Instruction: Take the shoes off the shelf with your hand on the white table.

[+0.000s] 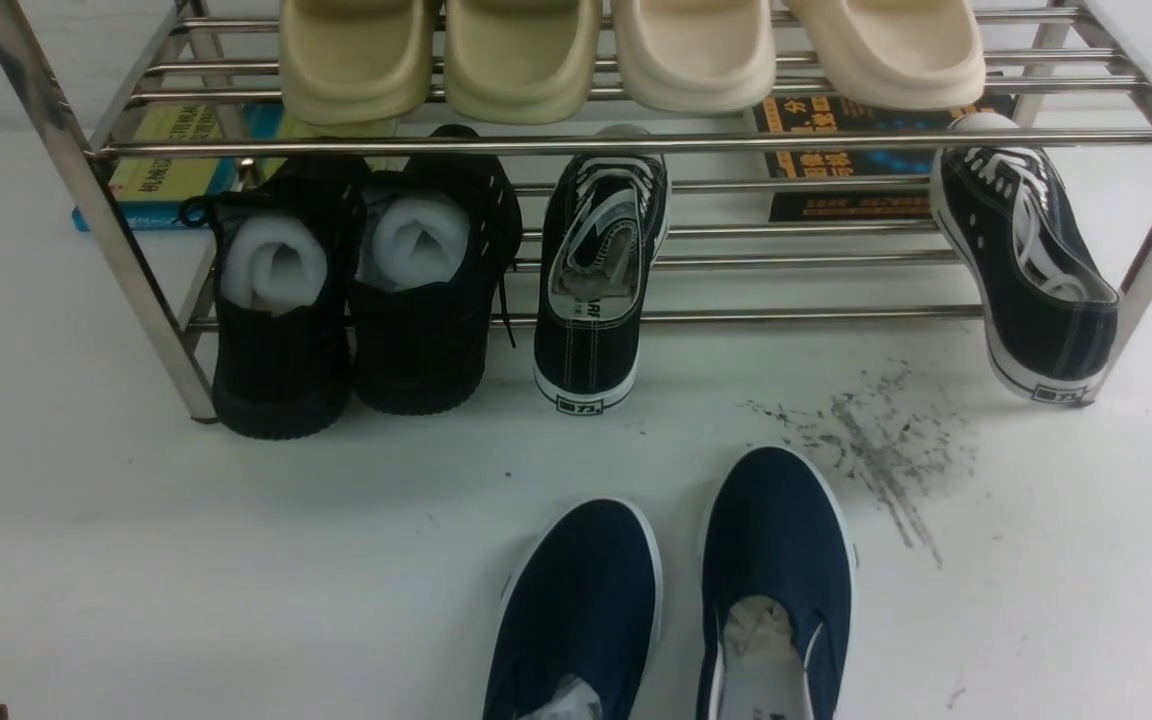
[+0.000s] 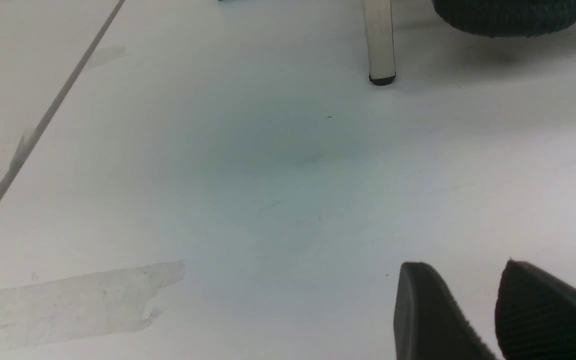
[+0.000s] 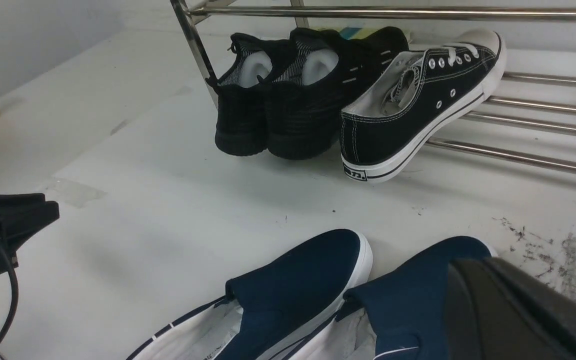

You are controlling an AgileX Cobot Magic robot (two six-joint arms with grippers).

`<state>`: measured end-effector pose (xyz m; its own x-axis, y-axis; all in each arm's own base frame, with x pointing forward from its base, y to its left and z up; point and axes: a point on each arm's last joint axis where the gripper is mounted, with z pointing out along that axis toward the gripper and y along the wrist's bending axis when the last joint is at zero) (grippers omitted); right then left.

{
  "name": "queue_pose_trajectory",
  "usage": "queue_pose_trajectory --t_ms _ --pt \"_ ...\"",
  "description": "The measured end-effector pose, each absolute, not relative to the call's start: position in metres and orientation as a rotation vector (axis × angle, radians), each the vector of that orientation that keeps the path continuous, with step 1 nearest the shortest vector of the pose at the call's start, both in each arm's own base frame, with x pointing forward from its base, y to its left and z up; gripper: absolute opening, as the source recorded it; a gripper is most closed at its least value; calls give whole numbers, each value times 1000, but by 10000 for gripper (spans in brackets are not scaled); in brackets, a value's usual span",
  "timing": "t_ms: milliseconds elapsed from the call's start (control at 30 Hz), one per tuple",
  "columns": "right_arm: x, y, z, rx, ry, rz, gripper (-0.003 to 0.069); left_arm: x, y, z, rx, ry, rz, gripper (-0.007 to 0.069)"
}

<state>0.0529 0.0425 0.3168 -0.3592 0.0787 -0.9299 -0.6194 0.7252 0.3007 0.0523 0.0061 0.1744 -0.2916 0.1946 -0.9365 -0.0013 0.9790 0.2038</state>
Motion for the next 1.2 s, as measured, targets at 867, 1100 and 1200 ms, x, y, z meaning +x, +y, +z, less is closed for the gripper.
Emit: queue_pose_trajectory --t_ms 867,1100,1200 --pt "41 43 271 -671 1826 642 8 52 6 174 142 1859 195 242" --pt "45 23 236 -422 1790 318 15 52 6 174 143 1859 197 242" --pt "46 17 229 -310 1798 244 18 52 6 174 143 1859 197 242"
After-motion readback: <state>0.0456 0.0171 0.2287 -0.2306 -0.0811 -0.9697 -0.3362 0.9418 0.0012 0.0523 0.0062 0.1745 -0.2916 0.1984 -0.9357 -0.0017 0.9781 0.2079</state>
